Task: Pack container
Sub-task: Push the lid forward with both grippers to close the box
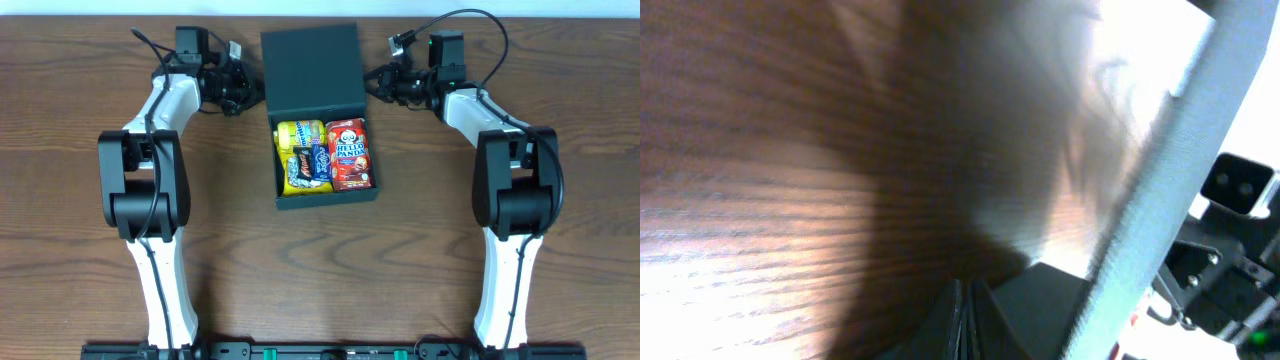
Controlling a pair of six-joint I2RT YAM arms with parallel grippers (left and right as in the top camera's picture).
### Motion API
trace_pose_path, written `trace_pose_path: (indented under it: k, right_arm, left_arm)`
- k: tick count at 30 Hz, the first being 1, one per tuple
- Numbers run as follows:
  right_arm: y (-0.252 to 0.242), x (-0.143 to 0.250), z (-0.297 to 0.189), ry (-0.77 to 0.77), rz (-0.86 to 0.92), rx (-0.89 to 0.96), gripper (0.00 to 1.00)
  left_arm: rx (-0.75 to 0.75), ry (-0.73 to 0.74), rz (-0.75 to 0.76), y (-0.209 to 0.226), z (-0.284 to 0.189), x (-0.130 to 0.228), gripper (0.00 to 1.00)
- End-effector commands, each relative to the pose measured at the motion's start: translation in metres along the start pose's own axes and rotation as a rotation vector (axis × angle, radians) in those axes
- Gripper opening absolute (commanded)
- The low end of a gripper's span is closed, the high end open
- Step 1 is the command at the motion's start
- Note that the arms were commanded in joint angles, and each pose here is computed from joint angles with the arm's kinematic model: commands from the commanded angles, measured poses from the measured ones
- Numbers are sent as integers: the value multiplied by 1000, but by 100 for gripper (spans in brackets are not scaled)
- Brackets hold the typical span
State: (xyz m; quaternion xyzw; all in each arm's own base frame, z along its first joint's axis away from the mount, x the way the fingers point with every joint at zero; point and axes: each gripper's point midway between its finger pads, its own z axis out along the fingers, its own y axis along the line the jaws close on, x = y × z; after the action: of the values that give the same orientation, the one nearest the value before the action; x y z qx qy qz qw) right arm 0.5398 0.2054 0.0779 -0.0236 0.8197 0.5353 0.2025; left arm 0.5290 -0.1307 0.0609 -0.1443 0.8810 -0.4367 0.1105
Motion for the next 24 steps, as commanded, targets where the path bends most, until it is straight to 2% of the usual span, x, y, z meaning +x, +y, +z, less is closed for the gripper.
trace_pose_path:
  k: [1,7,14,19,24]
  right_arm:
    - [38,15,1,92,-95,-186,2]
    - [70,28,-13,184,-153,-382,2]
    - [81,38,-20,237,-151,-463,2]
    - [78,34,-24,225,-148,-455,2]
    - [56,14,-30,142,-108,-351,2]
  left_arm:
    - [121,48,119,-37,-4,4,5]
    - [132,28,363,-80,-44,17,6]
    - [132,28,607,-116,-86,45,6]
    - [116,93,671,-115,-99,71,6]
    - [-6,130,586,-93,-100,76,6]
